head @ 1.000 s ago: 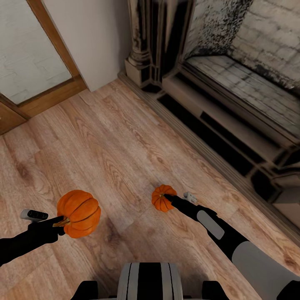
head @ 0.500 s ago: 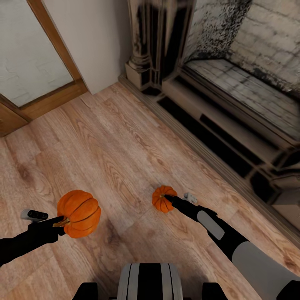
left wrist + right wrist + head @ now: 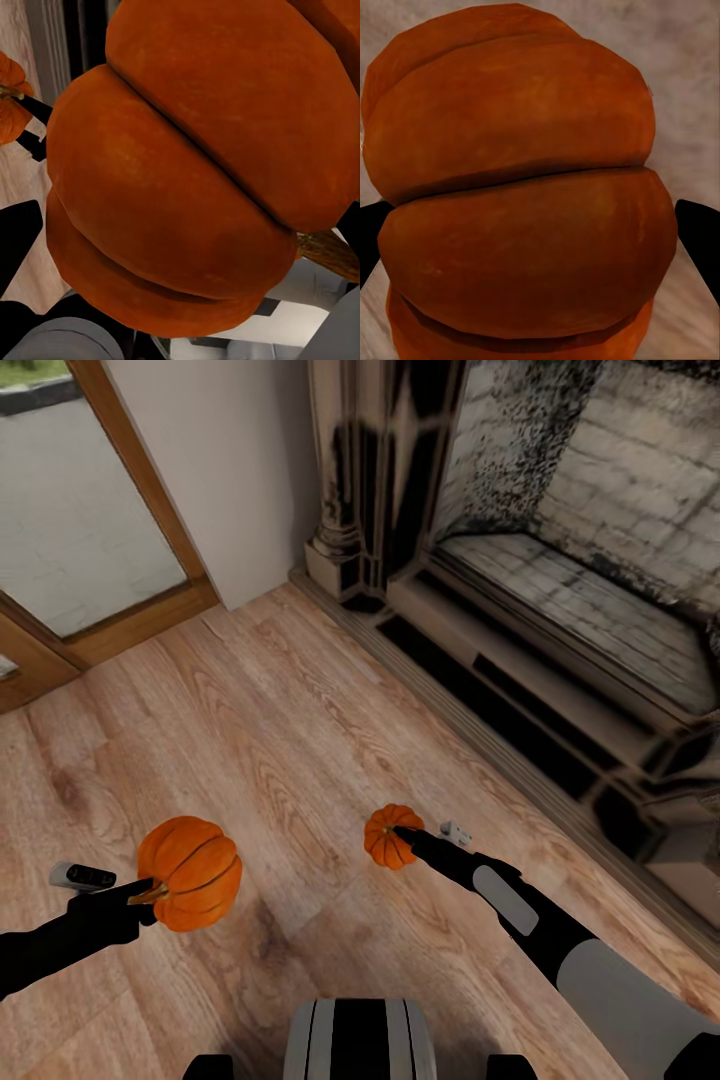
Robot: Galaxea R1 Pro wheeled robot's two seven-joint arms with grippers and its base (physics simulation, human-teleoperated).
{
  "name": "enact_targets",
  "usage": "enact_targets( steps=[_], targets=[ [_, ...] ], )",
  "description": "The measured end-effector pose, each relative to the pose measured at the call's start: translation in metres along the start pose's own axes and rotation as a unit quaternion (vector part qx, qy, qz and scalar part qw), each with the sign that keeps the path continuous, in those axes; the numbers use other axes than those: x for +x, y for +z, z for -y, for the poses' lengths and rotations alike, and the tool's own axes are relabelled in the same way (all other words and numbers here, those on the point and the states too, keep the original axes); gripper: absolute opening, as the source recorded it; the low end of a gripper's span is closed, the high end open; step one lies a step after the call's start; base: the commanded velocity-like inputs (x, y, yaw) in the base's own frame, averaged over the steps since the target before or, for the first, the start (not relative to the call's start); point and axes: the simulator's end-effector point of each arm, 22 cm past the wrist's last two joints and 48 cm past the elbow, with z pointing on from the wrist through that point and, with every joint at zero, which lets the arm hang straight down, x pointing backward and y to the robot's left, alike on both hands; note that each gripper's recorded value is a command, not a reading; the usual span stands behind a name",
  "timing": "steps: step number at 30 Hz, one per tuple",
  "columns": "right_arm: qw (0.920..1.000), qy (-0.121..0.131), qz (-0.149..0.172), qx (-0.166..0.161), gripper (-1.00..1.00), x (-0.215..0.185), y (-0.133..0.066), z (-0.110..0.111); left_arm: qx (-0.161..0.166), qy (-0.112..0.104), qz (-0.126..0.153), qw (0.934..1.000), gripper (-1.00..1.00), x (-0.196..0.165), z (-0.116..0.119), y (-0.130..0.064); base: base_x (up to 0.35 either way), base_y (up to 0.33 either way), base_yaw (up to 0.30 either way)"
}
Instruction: Place each of the two pumpkins and all three candles from the living room inside a cabinet in the living room (use any cabinet), then make sure every cabinet is closed, and position the cauldron so it is next to a table in the living room.
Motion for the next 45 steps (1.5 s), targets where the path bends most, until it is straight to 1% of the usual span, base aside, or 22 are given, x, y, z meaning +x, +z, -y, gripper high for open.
enact_targets(
  steps=[5,10,18,21,24,30,36,45],
  targets=[
    [0.9999,-0.006,0.008,-0.008,-1.00,-0.009,-0.006,-0.011,0.002,0.007,0.002,1.0000,-1.00,-0.001,0.007,-0.001,0.000,0.000,0.000],
    [0.9996,-0.012,0.015,-0.023,-1.00,-0.016,-0.012,-0.025,0.005,0.015,0.002,0.9999,-1.00,-0.001,0.016,-0.001,0.000,0.000,0.000],
    [0.9989,-0.020,0.027,-0.032,-1.00,-0.029,-0.022,-0.041,0.009,0.029,0.001,0.9995,-1.00,-0.001,0.029,0.000,0.000,0.000,0.000],
    [0.9985,-0.024,0.031,-0.038,-1.00,-0.033,-0.026,-0.048,0.006,0.032,0.002,0.9995,-1.00,-0.001,0.030,0.000,0.000,0.000,-0.010],
    [0.9980,-0.027,0.037,-0.043,-1.00,-0.039,-0.030,-0.055,0.007,0.035,0.006,0.9993,-1.00,-0.003,0.035,-0.002,0.000,0.000,-0.124],
    [0.9969,-0.035,0.048,-0.051,-1.00,-0.050,-0.041,-0.070,0.015,0.049,0.006,0.9987,-1.00,-0.003,0.049,-0.002,0.000,0.000,-0.192],
    [0.9966,-0.038,0.051,-0.052,-1.00,-0.052,-0.043,-0.073,0.015,0.053,0.006,0.9985,-1.00,-0.003,0.052,-0.002,-0.046,0.010,-0.202],
    [0.9961,-0.041,0.056,-0.055,-1.00,-0.056,-0.046,-0.078,0.018,0.058,0.006,0.9981,-1.00,-0.003,0.057,-0.002,-0.298,0.112,-0.203]
  ],
)
